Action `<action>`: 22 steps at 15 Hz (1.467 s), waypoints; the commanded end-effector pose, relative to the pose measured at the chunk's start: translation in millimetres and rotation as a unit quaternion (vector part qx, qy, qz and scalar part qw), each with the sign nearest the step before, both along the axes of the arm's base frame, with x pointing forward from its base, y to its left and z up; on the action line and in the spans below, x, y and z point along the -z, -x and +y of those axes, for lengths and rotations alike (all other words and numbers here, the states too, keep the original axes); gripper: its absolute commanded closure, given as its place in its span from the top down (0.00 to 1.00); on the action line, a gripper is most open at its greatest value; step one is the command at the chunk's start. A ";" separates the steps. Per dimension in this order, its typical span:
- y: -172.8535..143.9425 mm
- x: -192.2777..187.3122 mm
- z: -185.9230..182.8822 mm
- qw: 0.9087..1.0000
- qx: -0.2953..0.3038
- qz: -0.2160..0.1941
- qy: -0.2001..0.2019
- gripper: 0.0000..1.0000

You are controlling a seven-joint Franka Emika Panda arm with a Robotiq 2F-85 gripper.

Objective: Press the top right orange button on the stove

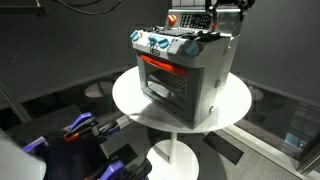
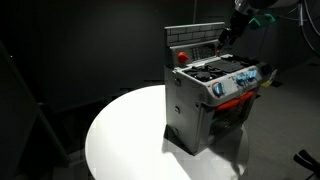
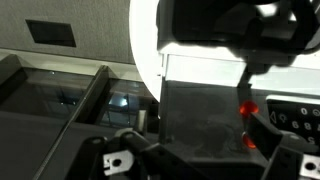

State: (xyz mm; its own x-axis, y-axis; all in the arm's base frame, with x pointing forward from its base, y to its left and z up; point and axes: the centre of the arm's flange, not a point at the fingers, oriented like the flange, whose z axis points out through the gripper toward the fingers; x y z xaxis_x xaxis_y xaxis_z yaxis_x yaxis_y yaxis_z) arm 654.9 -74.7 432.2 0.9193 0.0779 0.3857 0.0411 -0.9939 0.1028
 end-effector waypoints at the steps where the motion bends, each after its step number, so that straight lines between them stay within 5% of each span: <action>1: -16.0 -5.1 -8.4 1.000 0.006 -0.004 -0.005 1.00; 13: 47.5 -25.4 -37.2 0.998 0.036 0.043 -0.018 1.00; 22: 119.7 -37.5 -46.5 0.983 0.061 0.172 -0.037 1.00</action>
